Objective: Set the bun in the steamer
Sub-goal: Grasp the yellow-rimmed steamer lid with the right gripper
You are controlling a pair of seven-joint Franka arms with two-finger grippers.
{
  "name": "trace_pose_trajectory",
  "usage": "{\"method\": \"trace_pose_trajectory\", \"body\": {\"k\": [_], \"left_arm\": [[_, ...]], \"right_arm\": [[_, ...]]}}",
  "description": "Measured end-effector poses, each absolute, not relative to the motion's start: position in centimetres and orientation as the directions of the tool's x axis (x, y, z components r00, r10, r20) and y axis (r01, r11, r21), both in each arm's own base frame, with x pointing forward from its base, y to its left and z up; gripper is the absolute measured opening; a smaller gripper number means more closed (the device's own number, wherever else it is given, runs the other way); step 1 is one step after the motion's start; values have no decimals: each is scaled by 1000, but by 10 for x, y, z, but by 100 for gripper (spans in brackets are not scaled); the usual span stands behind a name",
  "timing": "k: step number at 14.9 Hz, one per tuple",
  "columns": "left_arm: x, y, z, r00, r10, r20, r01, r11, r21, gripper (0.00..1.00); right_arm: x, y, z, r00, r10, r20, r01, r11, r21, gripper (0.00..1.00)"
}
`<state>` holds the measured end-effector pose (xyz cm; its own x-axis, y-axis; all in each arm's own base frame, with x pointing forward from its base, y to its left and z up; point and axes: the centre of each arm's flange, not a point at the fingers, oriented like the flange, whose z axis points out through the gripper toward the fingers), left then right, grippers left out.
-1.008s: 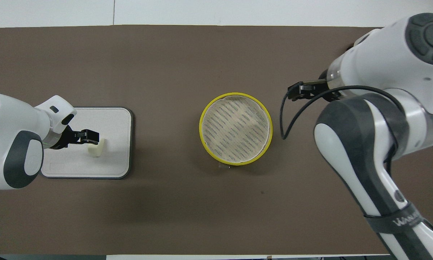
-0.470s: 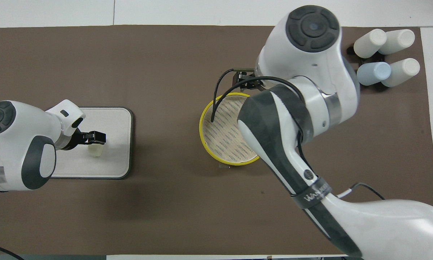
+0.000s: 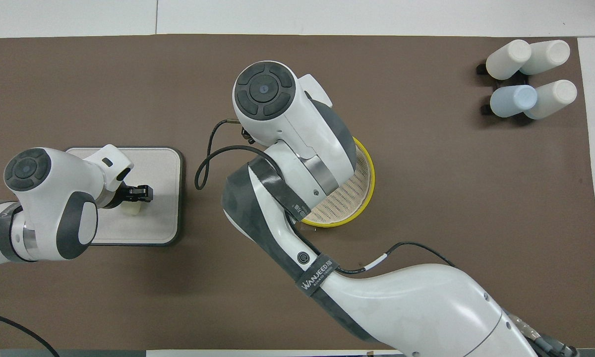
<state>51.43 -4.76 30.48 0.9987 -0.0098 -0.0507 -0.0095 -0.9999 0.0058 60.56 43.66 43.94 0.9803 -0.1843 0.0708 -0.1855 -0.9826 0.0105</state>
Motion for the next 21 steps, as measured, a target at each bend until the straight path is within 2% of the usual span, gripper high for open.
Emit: {"method": "trace_pose_trajectory", "body": {"k": [4,5,12,17,20,21], "left_arm": [[516,-48,313,996,9,-89,9,-1000,1,15],[520,-48,323,994,22,-112,22,-1000,-3,12],[547,-74,433,979,97,-181,93,-995,-32,12],[551,-82,455,975,149,-166,148,-989,-19,10],[553,-83,459,974,158,-159,158,-987,-14,10],[553,-83,459,974,159,-160,159,-987,-13,10]], "right_arm": [[601,451,441,982,-164,93,-163,-986,-25,93],[597,456,438,984,-153,93,-150,-988,-31,93],[582,462,403,998,-28,50,-26,-999,-32,92],[576,456,400,999,6,38,7,-1000,-24,90],[574,457,401,1000,1,28,2,-999,-41,62],[574,458,401,1000,1,25,2,-999,-43,48]]}}
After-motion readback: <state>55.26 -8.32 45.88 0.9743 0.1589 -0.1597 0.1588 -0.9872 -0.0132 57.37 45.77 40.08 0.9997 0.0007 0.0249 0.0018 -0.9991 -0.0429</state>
